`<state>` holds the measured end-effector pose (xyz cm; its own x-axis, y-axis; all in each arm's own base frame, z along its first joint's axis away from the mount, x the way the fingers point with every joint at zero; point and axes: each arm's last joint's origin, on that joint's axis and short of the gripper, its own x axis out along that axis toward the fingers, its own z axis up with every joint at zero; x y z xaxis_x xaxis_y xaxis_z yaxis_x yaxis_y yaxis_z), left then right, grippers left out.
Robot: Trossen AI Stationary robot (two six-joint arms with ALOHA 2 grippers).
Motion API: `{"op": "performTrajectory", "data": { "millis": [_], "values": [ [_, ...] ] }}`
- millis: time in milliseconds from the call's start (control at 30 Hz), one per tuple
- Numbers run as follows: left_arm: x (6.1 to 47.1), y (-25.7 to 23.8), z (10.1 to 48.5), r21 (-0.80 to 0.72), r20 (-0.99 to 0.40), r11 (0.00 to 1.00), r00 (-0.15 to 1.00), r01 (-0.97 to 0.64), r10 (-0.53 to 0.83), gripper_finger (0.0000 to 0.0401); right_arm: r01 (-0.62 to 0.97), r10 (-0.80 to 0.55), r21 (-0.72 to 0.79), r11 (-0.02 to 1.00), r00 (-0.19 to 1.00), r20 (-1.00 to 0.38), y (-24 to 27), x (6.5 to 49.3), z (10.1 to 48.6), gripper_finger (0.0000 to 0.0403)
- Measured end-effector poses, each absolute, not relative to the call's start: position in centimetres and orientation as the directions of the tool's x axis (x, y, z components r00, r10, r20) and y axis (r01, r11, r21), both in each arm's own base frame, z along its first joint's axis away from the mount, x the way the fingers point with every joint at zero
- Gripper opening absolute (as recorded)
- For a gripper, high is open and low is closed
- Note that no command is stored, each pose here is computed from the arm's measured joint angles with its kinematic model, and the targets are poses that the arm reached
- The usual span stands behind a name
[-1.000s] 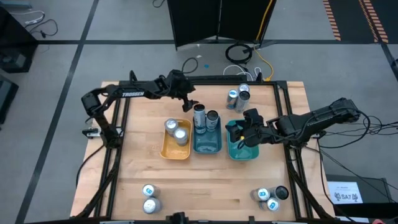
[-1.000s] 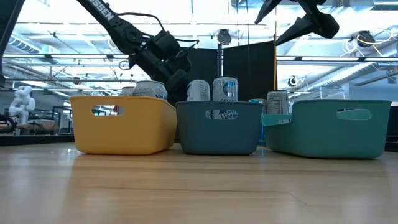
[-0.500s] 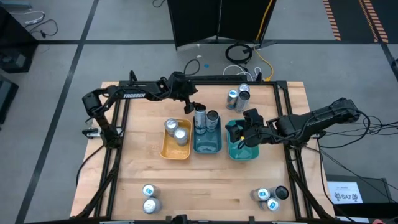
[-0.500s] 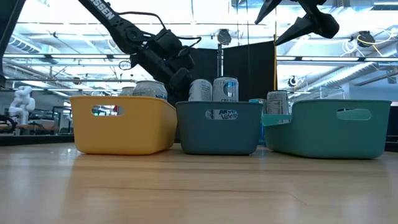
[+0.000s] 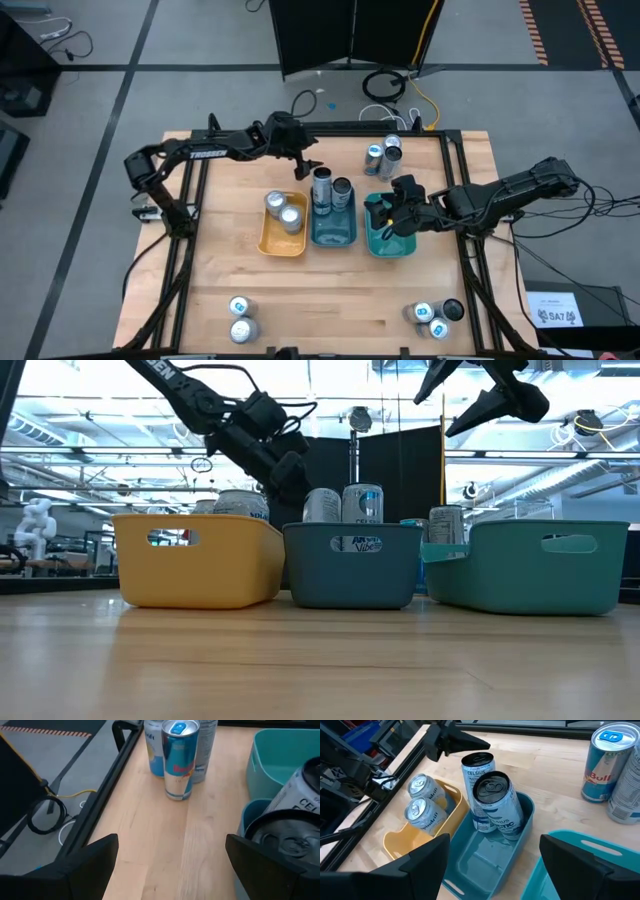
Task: Sort soda cans
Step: Adjust the white-blue soda can in the blue bin, then put the blue soda can into the green bin
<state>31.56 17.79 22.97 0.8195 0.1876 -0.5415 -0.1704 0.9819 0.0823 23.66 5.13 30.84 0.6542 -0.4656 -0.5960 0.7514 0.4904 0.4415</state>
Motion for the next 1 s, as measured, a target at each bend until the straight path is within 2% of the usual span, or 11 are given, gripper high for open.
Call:
{"op": "performTrajectory", "data": {
  "millis": [1000],
  "values": [
    [31.2, 14.5, 25.2, 0.081, -0.548, 0.992, 0.827, -0.093, 0.122, 0.0378, 0.75, -0.462, 0.443, 0.491, 0.655, -0.598, 5.1, 23.7, 30.8, 0.0299]
  ]
}}
